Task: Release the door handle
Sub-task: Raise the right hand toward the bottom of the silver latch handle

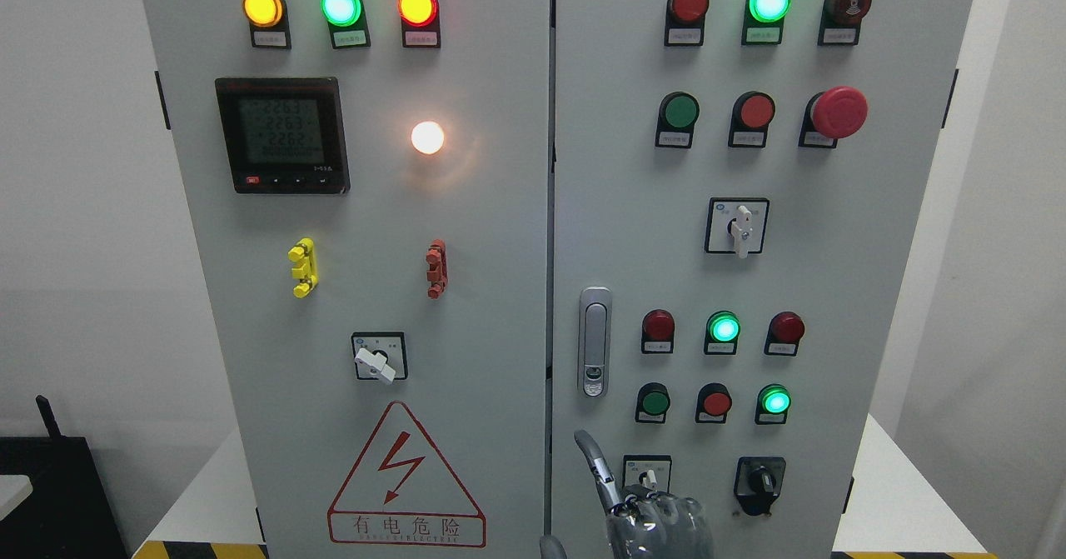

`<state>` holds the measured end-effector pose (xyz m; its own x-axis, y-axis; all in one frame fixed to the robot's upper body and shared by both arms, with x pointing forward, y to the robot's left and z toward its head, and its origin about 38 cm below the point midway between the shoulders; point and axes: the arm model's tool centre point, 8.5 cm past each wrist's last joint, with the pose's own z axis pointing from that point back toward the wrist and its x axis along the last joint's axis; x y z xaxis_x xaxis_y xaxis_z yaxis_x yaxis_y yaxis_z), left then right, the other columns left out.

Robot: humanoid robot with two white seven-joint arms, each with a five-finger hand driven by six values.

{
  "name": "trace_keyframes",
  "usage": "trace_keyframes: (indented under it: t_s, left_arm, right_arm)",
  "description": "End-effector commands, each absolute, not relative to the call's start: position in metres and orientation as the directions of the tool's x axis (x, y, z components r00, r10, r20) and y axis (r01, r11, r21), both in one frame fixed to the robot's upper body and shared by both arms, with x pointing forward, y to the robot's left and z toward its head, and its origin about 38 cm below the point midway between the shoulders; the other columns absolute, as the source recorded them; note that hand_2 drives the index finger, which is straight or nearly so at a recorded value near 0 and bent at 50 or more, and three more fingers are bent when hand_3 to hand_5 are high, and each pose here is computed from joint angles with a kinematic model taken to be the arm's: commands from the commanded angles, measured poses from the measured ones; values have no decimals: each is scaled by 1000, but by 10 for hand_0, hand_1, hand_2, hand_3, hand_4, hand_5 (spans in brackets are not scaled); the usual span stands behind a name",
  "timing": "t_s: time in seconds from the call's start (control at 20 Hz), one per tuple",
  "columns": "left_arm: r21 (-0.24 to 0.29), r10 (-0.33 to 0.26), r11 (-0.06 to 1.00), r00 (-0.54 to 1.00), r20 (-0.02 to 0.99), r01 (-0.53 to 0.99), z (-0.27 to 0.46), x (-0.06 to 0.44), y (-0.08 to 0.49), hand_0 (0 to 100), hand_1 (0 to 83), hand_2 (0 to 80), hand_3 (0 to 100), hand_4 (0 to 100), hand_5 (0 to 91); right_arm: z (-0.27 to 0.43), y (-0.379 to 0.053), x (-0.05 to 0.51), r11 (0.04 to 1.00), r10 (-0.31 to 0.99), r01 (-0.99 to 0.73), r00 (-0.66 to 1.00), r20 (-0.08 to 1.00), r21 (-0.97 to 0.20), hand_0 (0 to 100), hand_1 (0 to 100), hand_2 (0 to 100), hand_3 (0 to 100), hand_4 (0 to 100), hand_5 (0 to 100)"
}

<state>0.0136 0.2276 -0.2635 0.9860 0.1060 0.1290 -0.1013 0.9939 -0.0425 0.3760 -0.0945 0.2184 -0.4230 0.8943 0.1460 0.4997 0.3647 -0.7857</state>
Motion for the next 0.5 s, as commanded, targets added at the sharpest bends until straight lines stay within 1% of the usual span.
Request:
trace_keyframes:
  t_s: [0.0, 0.2, 0.45]
  left_arm:
    - [-46, 93, 995, 982, 167, -86, -263, 36, 227, 120, 389, 0, 0, 0, 0]
    - [-46, 93, 995, 982, 167, -86, -263, 36, 227, 120, 389, 0, 0, 0, 0]
    - [-46, 93, 995, 982, 167, -86, -263, 36, 227, 120, 389, 0, 0, 0, 0]
  right_arm:
    - [220, -85, 393, 353, 904, 494, -400, 152, -795, 344, 383, 0, 1000, 1000, 1000]
    - [222, -96, 401, 344, 918, 482, -352, 181, -806, 348, 383, 0, 1000, 1000, 1000]
    - [223, -97, 402, 349, 918, 484, -348, 189, -803, 354, 382, 0, 1000, 1000, 1000]
